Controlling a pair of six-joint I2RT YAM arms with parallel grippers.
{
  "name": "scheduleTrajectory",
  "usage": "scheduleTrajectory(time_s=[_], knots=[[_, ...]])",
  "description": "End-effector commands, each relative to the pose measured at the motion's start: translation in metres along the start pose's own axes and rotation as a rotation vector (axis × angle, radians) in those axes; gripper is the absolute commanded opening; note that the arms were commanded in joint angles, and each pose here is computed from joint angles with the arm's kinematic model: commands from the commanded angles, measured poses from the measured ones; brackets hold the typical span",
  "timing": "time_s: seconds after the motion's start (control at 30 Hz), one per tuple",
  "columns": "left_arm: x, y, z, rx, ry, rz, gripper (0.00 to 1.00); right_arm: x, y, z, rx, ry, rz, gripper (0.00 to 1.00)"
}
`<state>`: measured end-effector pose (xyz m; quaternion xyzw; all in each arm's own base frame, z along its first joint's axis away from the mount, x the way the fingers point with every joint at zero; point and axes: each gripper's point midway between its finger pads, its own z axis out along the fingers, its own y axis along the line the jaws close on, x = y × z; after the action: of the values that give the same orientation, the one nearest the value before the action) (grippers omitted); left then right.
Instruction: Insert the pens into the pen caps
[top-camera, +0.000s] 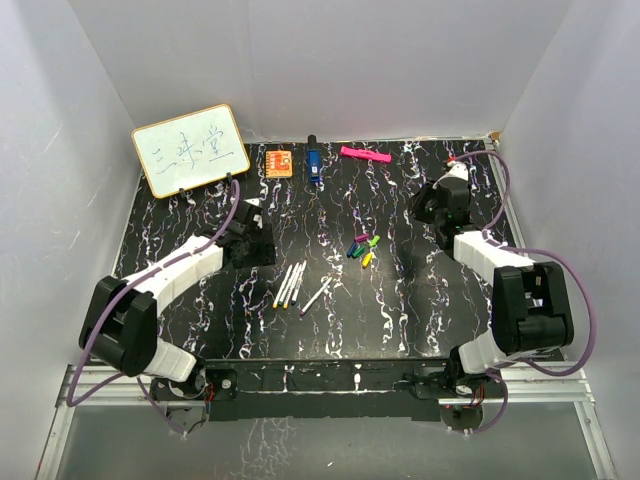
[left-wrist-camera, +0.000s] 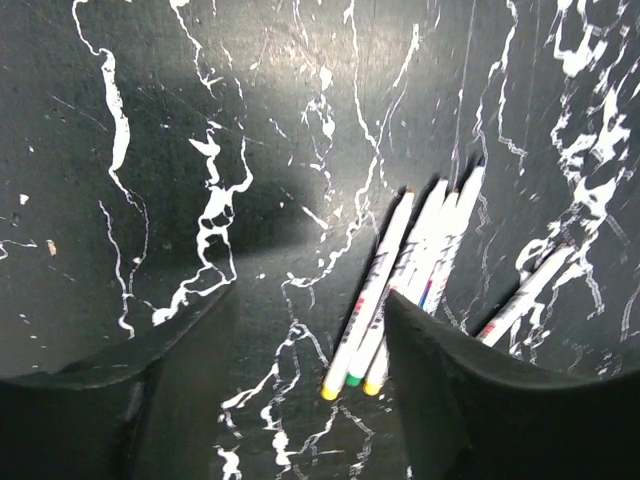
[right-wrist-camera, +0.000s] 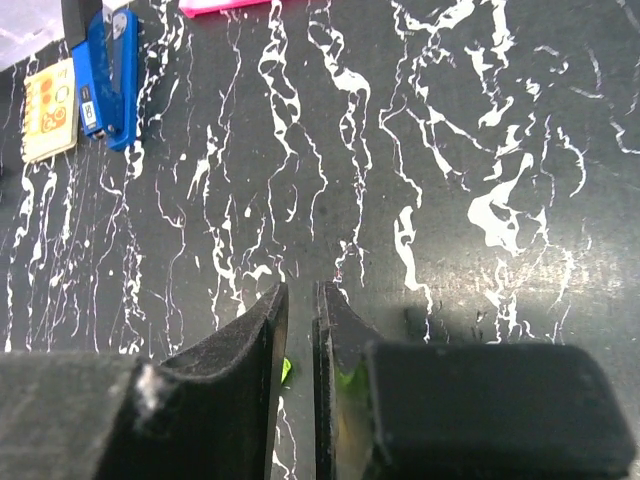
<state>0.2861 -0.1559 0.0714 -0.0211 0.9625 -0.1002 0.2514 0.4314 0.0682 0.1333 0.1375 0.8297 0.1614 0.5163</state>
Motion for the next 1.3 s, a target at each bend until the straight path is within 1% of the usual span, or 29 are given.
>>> scheduleTrajectory(time_s=[0.0,0.07,0.17,0.23,0.3,0.43,0.53,0.73,1.07,1.17,1.27], knots=[[0.016,-0.003,-0.009,-0.005,0.061,-0.010,0.50,-0.007,0.023,0.005,-0.134,0.007,0.038,0.19],[0.020,-0.004,-0.007,-0.019,0.085,0.012,0.47,-0.007,0.023,0.004,-0.130,0.010,0.038,0.25],[0.030,-0.004,0.000,-0.050,0.135,0.070,0.40,-0.012,0.022,0.000,-0.117,-0.002,0.030,0.29],[0.036,-0.005,0.005,-0.075,0.162,0.111,0.39,-0.015,0.023,-0.003,-0.110,-0.009,0.024,0.35],[0.040,-0.006,0.010,-0.108,0.174,0.149,0.39,-0.018,0.024,-0.005,-0.087,-0.019,0.010,0.37],[0.041,-0.009,0.017,-0.147,0.165,0.199,0.42,-0.020,0.029,-0.010,-0.050,-0.038,-0.032,0.34],[0.039,-0.009,0.021,-0.163,0.157,0.210,0.44,-0.020,0.034,-0.013,-0.045,-0.042,-0.042,0.34],[0.039,-0.011,0.028,-0.162,0.149,0.215,0.44,-0.016,0.035,-0.013,-0.043,-0.037,-0.048,0.34],[0.054,-0.013,0.038,-0.156,0.202,0.238,0.43,-0.017,0.035,-0.016,-0.029,-0.048,-0.050,0.34],[0.058,-0.009,0.039,-0.177,0.216,0.241,0.40,-0.016,0.034,-0.016,-0.025,-0.045,-0.051,0.34],[0.061,-0.005,0.041,-0.204,0.234,0.238,0.31,-0.015,0.034,-0.016,-0.023,-0.043,-0.050,0.34]])
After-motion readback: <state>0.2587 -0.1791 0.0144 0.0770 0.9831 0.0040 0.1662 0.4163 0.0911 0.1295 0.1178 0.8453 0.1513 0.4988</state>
